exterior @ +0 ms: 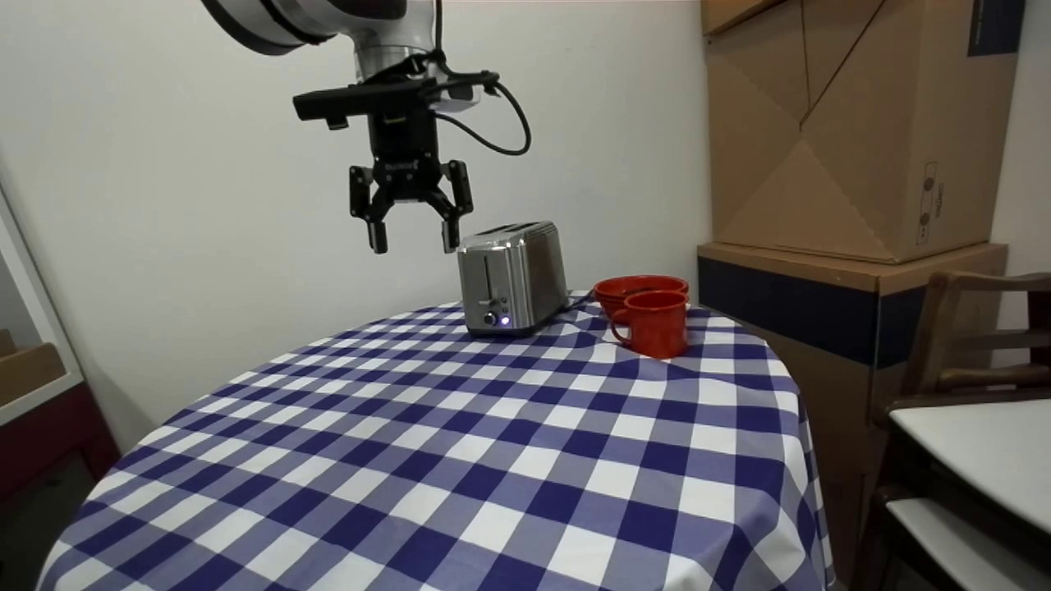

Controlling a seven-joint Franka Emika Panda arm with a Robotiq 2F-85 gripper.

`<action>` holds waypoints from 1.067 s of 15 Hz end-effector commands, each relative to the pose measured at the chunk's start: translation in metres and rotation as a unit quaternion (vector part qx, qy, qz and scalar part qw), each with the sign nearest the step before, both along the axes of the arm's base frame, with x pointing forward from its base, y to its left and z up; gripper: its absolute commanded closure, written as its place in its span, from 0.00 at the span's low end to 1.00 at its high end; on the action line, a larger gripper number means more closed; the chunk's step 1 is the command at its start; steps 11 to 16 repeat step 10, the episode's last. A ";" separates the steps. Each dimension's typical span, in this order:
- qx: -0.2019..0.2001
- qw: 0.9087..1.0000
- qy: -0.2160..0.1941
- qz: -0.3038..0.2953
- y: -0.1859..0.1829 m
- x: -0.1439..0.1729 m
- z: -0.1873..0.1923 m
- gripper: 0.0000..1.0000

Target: Turn on the toaster

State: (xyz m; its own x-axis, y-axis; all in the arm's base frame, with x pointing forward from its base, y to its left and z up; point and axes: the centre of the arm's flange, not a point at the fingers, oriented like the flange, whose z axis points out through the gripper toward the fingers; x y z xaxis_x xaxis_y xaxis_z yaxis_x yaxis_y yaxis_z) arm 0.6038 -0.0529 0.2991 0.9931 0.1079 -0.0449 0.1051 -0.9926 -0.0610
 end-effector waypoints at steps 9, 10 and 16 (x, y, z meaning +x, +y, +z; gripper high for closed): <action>-0.002 1.000 0.001 0.000 0.004 -0.045 0.008 0.00; -0.002 1.000 0.001 0.000 0.004 -0.045 0.008 0.00; -0.002 1.000 0.001 0.000 0.004 -0.045 0.008 0.00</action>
